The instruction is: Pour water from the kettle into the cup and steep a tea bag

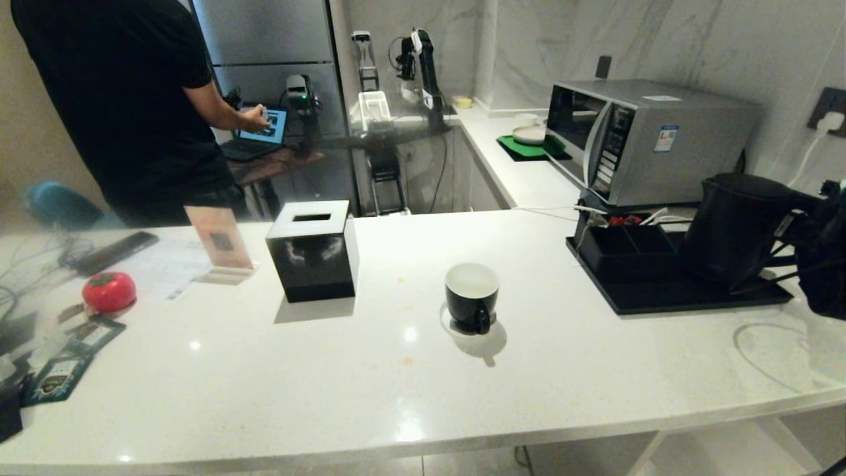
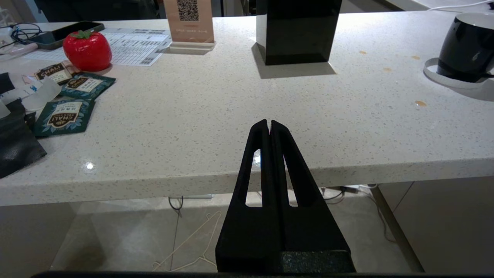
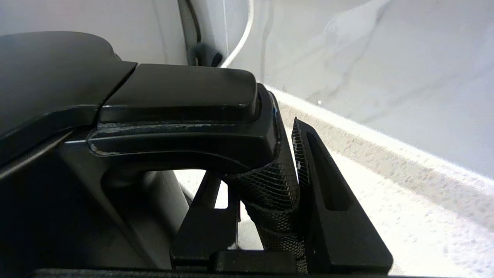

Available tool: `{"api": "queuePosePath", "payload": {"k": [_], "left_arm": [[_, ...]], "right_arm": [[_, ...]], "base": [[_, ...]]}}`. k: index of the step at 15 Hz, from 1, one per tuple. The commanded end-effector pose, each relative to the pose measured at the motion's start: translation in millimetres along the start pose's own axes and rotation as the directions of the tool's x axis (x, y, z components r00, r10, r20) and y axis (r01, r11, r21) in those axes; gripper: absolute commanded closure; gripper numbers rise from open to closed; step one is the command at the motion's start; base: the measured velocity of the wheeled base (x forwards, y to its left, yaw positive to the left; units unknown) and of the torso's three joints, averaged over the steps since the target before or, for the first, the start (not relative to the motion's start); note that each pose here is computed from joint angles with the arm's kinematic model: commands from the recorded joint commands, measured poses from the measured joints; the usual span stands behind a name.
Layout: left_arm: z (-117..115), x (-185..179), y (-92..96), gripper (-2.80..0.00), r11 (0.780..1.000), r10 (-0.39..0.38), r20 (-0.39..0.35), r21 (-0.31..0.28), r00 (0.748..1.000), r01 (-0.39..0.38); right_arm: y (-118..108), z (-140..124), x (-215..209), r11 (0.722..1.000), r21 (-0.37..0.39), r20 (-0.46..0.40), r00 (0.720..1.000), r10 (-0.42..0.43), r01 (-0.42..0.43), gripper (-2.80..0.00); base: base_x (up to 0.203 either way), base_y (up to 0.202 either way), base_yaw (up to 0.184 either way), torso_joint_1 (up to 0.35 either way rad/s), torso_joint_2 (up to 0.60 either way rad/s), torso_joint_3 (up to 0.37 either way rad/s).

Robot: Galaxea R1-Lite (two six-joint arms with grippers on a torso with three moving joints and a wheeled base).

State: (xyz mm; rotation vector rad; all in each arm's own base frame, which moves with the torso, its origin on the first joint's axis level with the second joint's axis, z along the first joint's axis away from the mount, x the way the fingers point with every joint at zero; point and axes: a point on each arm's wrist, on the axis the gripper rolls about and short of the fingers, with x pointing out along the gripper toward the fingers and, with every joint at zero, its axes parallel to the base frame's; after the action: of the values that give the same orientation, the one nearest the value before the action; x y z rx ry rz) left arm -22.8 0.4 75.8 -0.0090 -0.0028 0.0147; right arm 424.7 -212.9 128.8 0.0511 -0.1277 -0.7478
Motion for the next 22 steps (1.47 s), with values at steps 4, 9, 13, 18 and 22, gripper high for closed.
{"api": "queuePosePath", "payload": {"k": [4, 9, 13, 18, 22], "left_arm": [[0.1, 0.1, 0.0, 0.00, 1.000, 0.001, -0.001, 0.000, 1.000, -0.001], [0.1, 0.1, 0.0, 0.00, 1.000, 0.001, -0.001, 0.000, 1.000, -0.001], [0.1, 0.1, 0.0, 0.00, 1.000, 0.001, -0.001, 0.000, 1.000, -0.001], [0.1, 0.1, 0.0, 0.00, 1.000, 0.001, -0.001, 0.000, 1.000, -0.001], [0.1, 0.1, 0.0, 0.00, 1.000, 0.001, -0.001, 0.000, 1.000, -0.001]], "right_arm": [[0.3, -9.6, 3.5, 1.000, -0.003, -0.006, 1.000, -0.003, 0.003, 0.00], [7.8, -13.8, 7.8, 1.000, -0.001, 0.003, 1.000, 0.010, -0.010, 0.00], [11.2, -17.0, 7.4, 1.000, -0.002, -0.003, 1.000, 0.015, -0.015, 0.00], [11.2, -17.0, 7.4, 1.000, -0.004, -0.003, 1.000, 0.015, -0.015, 0.00], [11.1, -19.4, 7.7, 1.000, -0.005, -0.008, 1.000, 0.015, -0.015, 0.00]], "base": [[0.000, 0.000, 0.000, 0.000, 0.00, 0.000], [0.000, 0.000, 0.000, 0.000, 0.00, 0.000], [0.000, 0.000, 0.000, 0.000, 0.00, 0.000], [0.000, 0.000, 0.000, 0.000, 0.00, 0.000], [0.000, 0.000, 0.000, 0.000, 0.00, 0.000]]}}
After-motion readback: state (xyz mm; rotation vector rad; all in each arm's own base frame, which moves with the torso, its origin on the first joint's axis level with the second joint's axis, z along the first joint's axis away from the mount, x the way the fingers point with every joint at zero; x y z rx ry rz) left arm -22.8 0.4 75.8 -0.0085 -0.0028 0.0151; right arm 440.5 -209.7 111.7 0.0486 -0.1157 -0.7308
